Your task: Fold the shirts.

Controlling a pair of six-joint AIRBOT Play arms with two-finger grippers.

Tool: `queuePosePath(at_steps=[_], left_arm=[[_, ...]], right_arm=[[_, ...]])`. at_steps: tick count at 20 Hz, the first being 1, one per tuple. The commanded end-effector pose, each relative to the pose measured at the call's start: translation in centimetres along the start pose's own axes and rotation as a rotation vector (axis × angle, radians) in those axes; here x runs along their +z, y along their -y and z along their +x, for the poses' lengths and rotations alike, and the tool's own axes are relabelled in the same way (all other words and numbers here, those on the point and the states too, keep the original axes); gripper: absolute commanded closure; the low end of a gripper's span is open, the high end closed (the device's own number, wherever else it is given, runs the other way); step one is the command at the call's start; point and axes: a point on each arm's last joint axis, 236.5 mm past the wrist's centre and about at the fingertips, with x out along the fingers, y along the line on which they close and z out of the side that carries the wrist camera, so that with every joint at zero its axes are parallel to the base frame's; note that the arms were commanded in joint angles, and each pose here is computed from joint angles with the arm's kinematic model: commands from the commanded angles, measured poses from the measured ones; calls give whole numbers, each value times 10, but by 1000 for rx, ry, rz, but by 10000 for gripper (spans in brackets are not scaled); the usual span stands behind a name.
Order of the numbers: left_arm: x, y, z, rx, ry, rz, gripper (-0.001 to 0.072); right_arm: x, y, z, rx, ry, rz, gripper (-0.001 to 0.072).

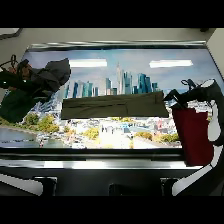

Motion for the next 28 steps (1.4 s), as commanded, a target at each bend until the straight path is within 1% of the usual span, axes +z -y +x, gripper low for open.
queuePosePath(at_steps=[1,4,5,6,7,9,11,12,13,14,17,20,22,28], left_arm=[[-8,28,-9,-5,0,66,120],[-16,40,-2,-12,-35,92,120],[-17,44,1,-14,-43,102,120],[-19,50,5,-16,-49,113,120],[-20,55,9,-19,-59,125,120],[-25,68,21,-25,-84,154,121],[-24,85,38,-32,-76,187,125],[-23,96,51,-37,-62,206,235],[-22,108,67,-42,-45,224,505],[-22,123,87,-49,-24,247,676],[-44,174,160,-92,1,306,676],[-80,216,222,-135,-46,350,676],[-96,237,252,-201,-73,307,676],[-144,271,308,-360,-219,118,676]], right_arm=[[-20,-18,31,68,-99,-27,11],[-44,-51,29,201,-193,-108,15],[-50,-52,28,211,-219,-113,18],[-55,-52,27,211,-241,-115,41],[-57,-52,26,212,-250,-109,80],[-57,-53,26,208,-254,-75,228],[-56,-59,24,202,-246,-47,601],[-57,-66,19,200,-236,-51,659],[-58,-76,11,199,-221,-78,659],[-62,-91,3,196,-207,-117,660],[-87,-142,-30,180,-183,-229,660],[-115,-167,-67,86,-139,-306,660],[-134,-173,-94,22,-116,-334,661],[-171,-196,-153,29,-47,-354,661]])
